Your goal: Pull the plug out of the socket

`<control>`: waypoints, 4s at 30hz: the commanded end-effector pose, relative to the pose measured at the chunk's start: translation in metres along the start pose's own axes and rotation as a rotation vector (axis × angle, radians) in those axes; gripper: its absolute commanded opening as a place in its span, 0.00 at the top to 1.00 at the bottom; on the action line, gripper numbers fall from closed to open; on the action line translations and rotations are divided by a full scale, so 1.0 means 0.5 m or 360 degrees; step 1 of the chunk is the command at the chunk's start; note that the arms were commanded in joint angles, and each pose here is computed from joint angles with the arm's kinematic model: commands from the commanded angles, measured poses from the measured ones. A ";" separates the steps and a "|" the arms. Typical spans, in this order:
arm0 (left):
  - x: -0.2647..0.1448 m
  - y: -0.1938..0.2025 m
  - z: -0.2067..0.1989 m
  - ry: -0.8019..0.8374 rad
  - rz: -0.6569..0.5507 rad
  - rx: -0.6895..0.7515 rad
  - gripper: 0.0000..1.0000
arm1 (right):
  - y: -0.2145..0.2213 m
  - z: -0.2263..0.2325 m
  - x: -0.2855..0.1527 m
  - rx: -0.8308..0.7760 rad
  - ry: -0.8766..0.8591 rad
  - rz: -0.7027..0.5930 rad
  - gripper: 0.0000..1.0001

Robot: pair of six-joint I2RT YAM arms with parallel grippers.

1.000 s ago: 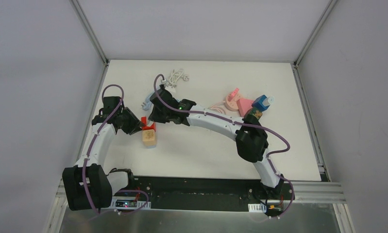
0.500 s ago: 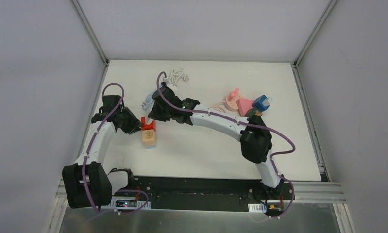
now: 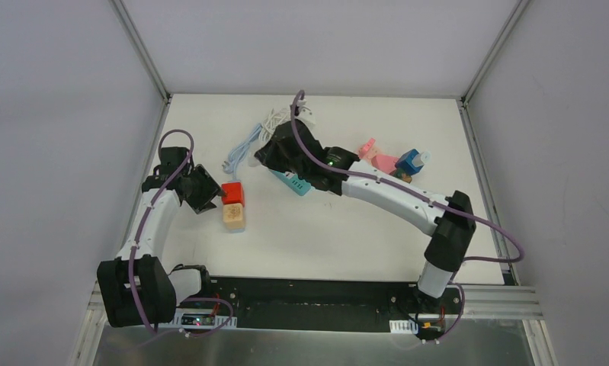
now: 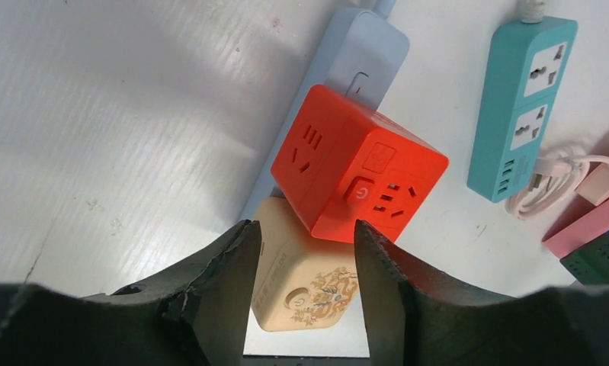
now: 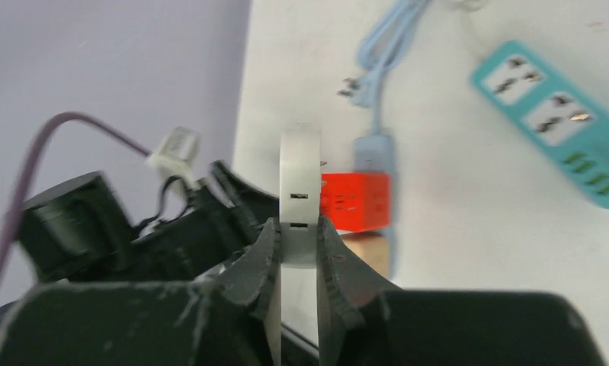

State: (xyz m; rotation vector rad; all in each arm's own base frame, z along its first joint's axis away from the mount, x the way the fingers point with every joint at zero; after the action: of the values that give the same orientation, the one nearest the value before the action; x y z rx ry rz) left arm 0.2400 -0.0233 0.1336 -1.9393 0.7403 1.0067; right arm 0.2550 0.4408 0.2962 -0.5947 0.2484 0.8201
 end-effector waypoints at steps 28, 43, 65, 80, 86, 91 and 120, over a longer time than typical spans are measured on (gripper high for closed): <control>-0.158 0.004 -0.046 0.0309 -0.0456 0.0279 0.25 | -0.078 -0.585 -0.431 0.0428 0.1174 -0.0363 1.00; -0.187 -0.005 -0.022 0.0115 -0.0415 0.0359 0.24 | -0.090 -0.741 -0.445 0.0232 0.1966 -0.0171 0.81; -0.190 -0.012 0.007 -0.0055 -0.0459 0.0359 0.22 | -0.168 -0.626 -0.417 0.0103 0.1744 -0.0178 0.24; -0.235 0.003 0.006 -0.0016 -0.0581 0.0375 0.01 | -0.188 -0.395 -0.344 0.0044 0.0576 0.0046 0.20; -0.234 0.011 -0.015 0.0079 -0.0503 0.0224 0.03 | -0.136 -0.299 -0.279 0.0175 0.0305 0.0268 0.17; -0.238 0.000 -0.021 0.0057 -0.0461 0.0172 0.05 | -0.083 -0.233 -0.211 0.0133 0.0300 0.0263 0.16; -0.150 -0.058 0.035 -0.0270 -0.0279 -0.0110 0.17 | 0.292 -0.130 0.140 -0.0614 0.0292 0.0291 0.01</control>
State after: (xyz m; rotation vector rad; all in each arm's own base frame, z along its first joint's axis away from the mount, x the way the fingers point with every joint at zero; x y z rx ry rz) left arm 0.2154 0.0112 0.1911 -1.8963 0.4726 1.1044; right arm 0.1880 0.5056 0.1402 -1.0463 0.3952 1.0136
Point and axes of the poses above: each gripper's point midway between its finger pads, its own x axis out along the fingers, its own z axis along the line the jaws close on, y = z × x, the point moved 4 cm from there along -x, back along the fingers, and after that the axes turned 13 degrees about x, right-handed, at the moved point
